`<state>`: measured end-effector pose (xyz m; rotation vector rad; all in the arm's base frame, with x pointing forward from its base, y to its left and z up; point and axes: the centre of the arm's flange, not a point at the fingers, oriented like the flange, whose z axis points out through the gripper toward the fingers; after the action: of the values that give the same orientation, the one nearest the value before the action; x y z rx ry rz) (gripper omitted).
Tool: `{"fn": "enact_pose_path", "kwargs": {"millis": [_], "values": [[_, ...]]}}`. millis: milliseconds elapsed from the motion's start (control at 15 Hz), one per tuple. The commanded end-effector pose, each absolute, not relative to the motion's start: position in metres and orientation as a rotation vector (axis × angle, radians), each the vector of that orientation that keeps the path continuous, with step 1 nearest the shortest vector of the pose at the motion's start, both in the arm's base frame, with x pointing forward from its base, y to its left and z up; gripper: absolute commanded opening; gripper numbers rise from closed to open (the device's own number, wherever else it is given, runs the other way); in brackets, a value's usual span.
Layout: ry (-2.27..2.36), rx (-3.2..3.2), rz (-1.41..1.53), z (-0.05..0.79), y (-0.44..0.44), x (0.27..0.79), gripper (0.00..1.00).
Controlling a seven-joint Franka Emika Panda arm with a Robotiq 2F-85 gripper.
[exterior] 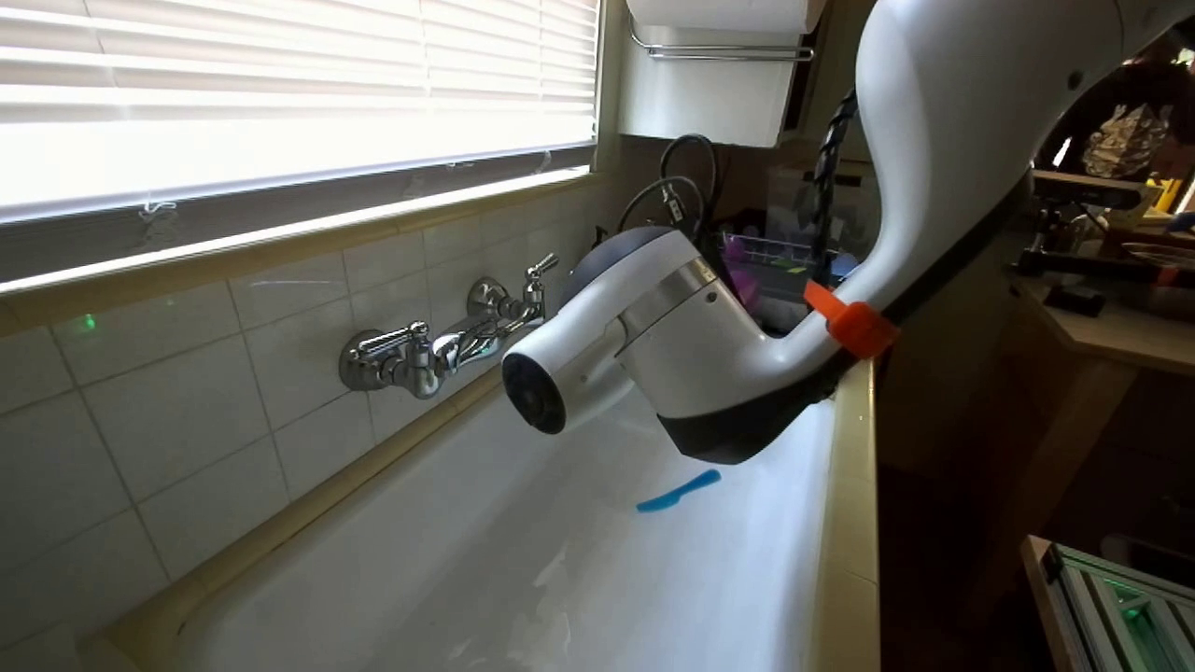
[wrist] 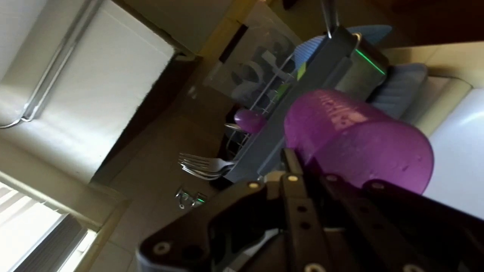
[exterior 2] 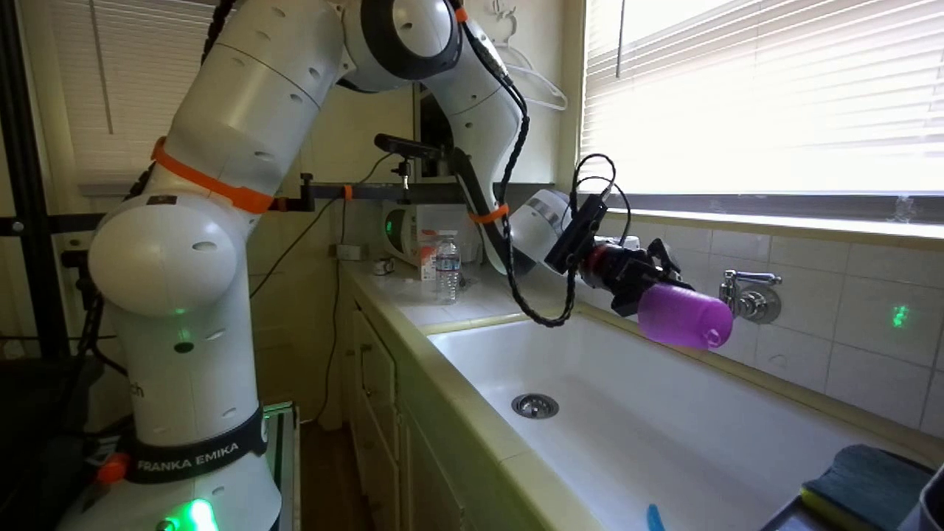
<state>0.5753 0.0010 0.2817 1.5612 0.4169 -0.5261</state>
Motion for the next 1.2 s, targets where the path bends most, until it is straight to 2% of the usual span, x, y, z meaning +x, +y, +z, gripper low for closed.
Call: {"fn": "enact_pose_path", "kwargs": {"millis": [0, 1133], "values": [[0.373, 1.745, -0.431, 0.275, -0.008, 0.569, 0.01], [0.11, 2.499, 0.142, 0.197, -0.003, 0.563, 0.01]]}}
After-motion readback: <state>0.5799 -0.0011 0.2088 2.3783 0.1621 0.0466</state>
